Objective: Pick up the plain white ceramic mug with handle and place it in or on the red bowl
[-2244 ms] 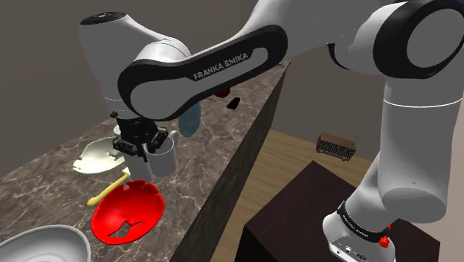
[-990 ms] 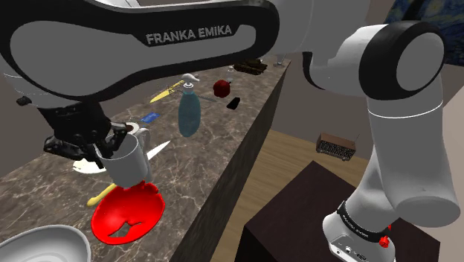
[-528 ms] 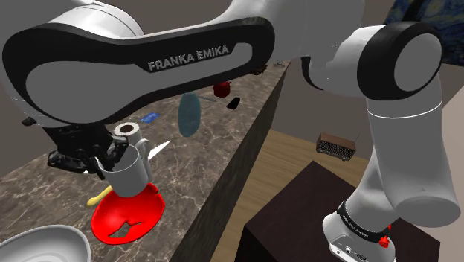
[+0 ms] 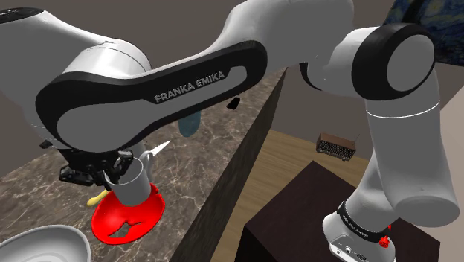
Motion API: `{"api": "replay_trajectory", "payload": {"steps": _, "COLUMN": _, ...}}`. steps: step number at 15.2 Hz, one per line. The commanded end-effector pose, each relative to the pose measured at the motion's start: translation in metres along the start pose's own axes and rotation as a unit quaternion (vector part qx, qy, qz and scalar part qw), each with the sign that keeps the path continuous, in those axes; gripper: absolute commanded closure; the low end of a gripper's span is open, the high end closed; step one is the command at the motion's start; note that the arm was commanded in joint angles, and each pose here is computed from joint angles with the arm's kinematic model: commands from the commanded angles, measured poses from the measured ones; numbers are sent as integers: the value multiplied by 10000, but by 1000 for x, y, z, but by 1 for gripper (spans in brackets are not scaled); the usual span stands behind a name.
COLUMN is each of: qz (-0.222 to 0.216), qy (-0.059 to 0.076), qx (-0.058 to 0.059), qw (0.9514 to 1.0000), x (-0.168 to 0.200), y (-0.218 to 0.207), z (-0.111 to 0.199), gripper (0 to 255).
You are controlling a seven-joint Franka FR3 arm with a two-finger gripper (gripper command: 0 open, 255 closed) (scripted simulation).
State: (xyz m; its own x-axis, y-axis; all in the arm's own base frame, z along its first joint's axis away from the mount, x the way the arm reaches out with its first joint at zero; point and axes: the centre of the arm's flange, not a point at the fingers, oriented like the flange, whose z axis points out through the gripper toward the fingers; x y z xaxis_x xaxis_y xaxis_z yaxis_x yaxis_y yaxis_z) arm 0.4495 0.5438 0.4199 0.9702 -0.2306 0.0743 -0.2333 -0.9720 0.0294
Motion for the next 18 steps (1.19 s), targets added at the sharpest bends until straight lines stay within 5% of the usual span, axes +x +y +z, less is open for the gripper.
{"api": "replay_trajectory", "payload": {"steps": 1, "qz": -1, "qy": 1, "qx": 3, "qw": 10000, "x": -1, "y": -1, "z": 10, "gripper": 255}}
{"api": "replay_trajectory", "payload": {"steps": 10, "qz": -1, "qy": 1, "qx": 3, "qw": 10000, "x": -2, "y": -1, "z": 19, "gripper": 255}}
{"api": "replay_trajectory", "payload": {"steps": 11, "qz": -1, "qy": 1, "qx": 3, "qw": 10000, "x": -2, "y": -1, "z": 19, "gripper": 0}}
{"api": "replay_trajectory", "payload": {"steps": 16, "qz": -1, "qy": 1, "qx": 3, "qw": 10000, "x": -2, "y": -1, "z": 19, "gripper": 0}}
{"api": "replay_trajectory", "payload": {"steps": 18, "qz": -1, "qy": 1, "qx": 3, "qw": 10000, "x": -2, "y": -1, "z": -7, "gripper": 0}}
